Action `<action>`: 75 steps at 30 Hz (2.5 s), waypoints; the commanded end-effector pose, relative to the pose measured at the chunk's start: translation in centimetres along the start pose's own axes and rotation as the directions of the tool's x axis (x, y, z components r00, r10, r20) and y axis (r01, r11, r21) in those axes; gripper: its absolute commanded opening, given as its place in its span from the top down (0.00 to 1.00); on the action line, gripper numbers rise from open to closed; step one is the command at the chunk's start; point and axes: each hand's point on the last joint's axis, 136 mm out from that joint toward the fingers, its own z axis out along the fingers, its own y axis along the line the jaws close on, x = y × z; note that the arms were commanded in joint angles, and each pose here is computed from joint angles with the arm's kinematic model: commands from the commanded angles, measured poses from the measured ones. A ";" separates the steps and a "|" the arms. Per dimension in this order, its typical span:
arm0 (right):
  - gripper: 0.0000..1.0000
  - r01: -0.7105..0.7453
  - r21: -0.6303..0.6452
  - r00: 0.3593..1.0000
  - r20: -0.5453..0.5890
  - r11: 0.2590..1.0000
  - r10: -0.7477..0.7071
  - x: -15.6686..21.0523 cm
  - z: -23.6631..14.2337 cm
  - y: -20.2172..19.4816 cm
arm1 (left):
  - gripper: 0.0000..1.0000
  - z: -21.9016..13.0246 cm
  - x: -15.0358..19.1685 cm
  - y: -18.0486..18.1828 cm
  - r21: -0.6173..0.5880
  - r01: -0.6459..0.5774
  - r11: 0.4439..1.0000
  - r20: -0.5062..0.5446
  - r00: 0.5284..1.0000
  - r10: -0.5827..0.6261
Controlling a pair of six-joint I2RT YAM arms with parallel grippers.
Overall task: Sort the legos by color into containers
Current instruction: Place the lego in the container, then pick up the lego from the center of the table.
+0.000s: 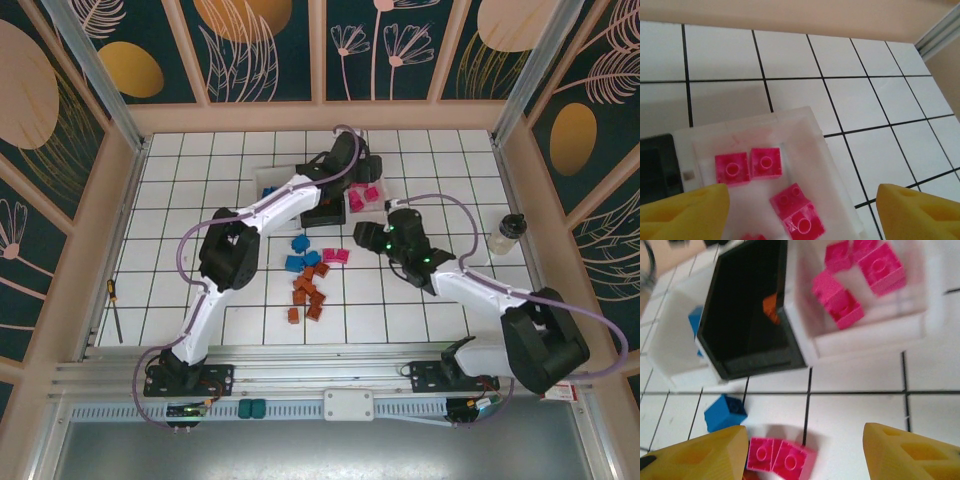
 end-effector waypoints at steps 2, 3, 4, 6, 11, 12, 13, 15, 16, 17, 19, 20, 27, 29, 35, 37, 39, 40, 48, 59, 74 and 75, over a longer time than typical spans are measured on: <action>0.37 0.008 -0.036 0.997 -0.074 0.999 -0.011 2.6 1.7 1.4 | 0.05 -6.0 -4.9 -2.8 0.102 0.016 0.995 0.103 0.994 -0.026; 0.37 0.001 -0.033 0.996 -0.085 0.999 -0.004 3.1 2.1 1.4 | 0.02 -7.6 -5.5 -3.0 0.120 0.017 0.993 0.126 0.992 -0.032; 0.37 -0.005 -0.031 0.996 -0.094 1.000 0.002 3.5 2.4 1.4 | 0.02 -8.7 -5.4 -2.8 0.128 0.018 0.992 0.133 0.991 -0.036; 0.37 -0.016 -0.029 0.994 -0.108 0.999 0.013 4.2 3.1 1.5 | 0.01 -11.7 -5.2 -2.3 0.153 0.028 0.988 0.158 0.986 -0.052; 0.39 -0.028 -0.024 0.990 -0.140 0.999 0.025 5.5 4.5 1.6 | 0.02 -18.2 -1.9 1.5 0.145 0.075 0.987 0.191 0.976 -0.102; 0.40 -0.028 -0.015 0.989 -0.146 0.999 0.025 5.7 4.8 1.4 | 0.02 -19.1 -0.5 2.8 0.125 0.084 0.989 0.182 0.977 -0.106; 0.40 -0.027 -0.012 0.988 -0.151 1.000 0.025 5.9 5.0 1.4 | 0.01 -19.6 0.7 4.0 0.104 0.096 0.990 0.175 0.978 -0.114; 0.41 -0.028 -0.009 0.986 -0.164 1.000 0.026 6.4 5.4 1.3 | 0.02 -21.4 2.8 6.0 0.075 0.115 0.991 0.167 0.978 -0.126; 0.41 -0.026 -0.011 0.985 -0.170 1.000 0.024 6.6 5.6 1.3 | 0.01 -22.1 3.9 7.0 0.058 0.126 0.990 0.162 0.978 -0.134; 0.42 -0.025 -0.011 0.985 -0.174 1.000 0.023 6.7 5.8 1.4 | 0.02 -22.9 4.9 8.1 0.040 0.139 0.989 0.162 0.976 -0.144; 0.44 -0.020 0.008 0.982 -0.187 1.000 0.022 7.2 6.1 1.1 | 0.01 -24.1 6.7 9.8 0.018 0.156 0.988 0.158 0.975 -0.157; 0.46 -0.019 0.023 0.981 -0.191 1.000 0.023 7.3 6.3 0.8 | 0.02 -24.8 7.4 10.6 0.004 0.167 0.986 0.157 0.974 -0.166; 0.58 -0.013 0.156 0.981 -0.190 0.988 0.042 8.0 4.9 -2.5 | 0.01 -27.2 11.1 14.0 -0.055 0.211 0.976 0.138 0.970 -0.202; 0.58 -0.020 0.187 0.982 -0.181 0.982 0.055 7.9 4.0 -3.6 | 0.01 -27.5 11.8 14.5 -0.062 0.219 0.974 0.135 0.969 -0.209; 0.42 -0.004 0.111 0.990 -0.138 0.994 0.019 6.1 2.7 -1.5 | 0.02 -27.8 12.6 15.4 -0.083 0.219 0.972 0.131 0.969 -0.208; 0.37 0.017 0.094 0.992 -0.129 0.995 -0.004 5.6 3.0 -0.4 | 0.01 -27.8 12.5 15.3 -0.079 0.217 0.973 0.132 0.970 -0.205; 0.35 0.023 0.106 0.989 -0.149 0.994 -0.007 5.9 3.7 -0.3 | 0.02 -27.8 12.5 15.1 -0.073 0.217 0.974 0.129 0.970 -0.206; 0.35 0.022 0.132 0.986 -0.165 0.991 0.000 6.2 4.2 -0.7 | 0.01 -27.7 12.5 15.1 -0.076 0.217 0.973 0.125 0.970 -0.206; 0.37 0.039 0.270 0.983 -0.182 0.962 0.011 7.6 4.8 -3.7 | 0.02 -27.8 13.0 15.9 -0.110 0.218 0.970 0.128 0.971 -0.204; 0.40 0.097 0.203 0.977 -0.206 0.974 -0.054 7.6 5.0 -2.3 | 0.01 -27.6 13.4 16.6 -0.154 0.214 0.965 0.119 0.973 -0.197; 0.66 0.149 0.205 0.971 -0.216 0.967 -0.103 7.6 4.0 -2.2 | 0.01 -27.3 14.1 17.0 -0.176 0.200 0.964 0.097 0.978 -0.185; 0.69 0.154 0.184 0.975 -0.186 0.971 -0.119 6.3 3.9 -1.4 | 0.01 -27.3 14.1 17.1 -0.181 0.197 0.964 0.097 0.979 -0.181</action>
